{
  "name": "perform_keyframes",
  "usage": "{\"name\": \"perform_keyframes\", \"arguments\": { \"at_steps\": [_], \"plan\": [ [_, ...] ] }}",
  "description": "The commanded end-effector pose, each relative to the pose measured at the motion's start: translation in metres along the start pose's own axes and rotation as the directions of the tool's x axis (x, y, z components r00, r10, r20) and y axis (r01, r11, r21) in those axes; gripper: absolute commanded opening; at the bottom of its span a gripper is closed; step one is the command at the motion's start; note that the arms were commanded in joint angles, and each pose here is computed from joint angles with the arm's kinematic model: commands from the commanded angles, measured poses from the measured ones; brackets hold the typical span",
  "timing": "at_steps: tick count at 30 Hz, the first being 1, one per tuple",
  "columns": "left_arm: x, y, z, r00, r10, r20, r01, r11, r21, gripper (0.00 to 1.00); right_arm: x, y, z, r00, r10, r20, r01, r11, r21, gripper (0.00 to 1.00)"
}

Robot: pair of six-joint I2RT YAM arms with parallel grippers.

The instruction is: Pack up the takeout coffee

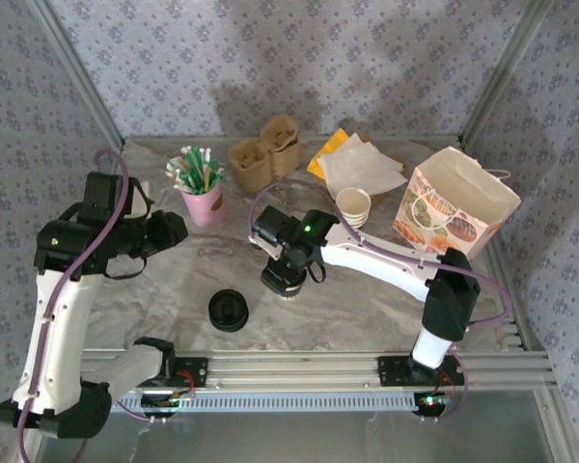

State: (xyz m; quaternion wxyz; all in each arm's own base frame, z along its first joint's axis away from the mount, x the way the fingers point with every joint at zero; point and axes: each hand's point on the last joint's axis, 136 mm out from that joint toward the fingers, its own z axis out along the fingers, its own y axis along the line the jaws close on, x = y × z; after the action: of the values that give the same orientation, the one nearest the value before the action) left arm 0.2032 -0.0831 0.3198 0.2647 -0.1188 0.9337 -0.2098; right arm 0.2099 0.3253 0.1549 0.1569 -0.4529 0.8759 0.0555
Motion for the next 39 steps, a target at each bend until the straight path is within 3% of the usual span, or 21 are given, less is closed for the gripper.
{"name": "perform_keyframes", "arguments": {
  "at_steps": [1, 39],
  "plan": [
    [-0.001, 0.0, -0.005, 0.999, 0.03, 0.012, -0.03, 1.0, -0.01, 0.32, 0.012, -0.002, 0.008, 0.999, 0.006, -0.054, -0.005, 1.0, 0.029, 0.84],
    [0.0, -0.004, -0.008, 0.999, 0.047, 0.017, -0.047, 0.999, 0.004, 0.33, 0.001, -0.011, 0.017, 0.996, -0.008, -0.084, 0.013, 0.998, 0.064, 0.93]
  ]
}}
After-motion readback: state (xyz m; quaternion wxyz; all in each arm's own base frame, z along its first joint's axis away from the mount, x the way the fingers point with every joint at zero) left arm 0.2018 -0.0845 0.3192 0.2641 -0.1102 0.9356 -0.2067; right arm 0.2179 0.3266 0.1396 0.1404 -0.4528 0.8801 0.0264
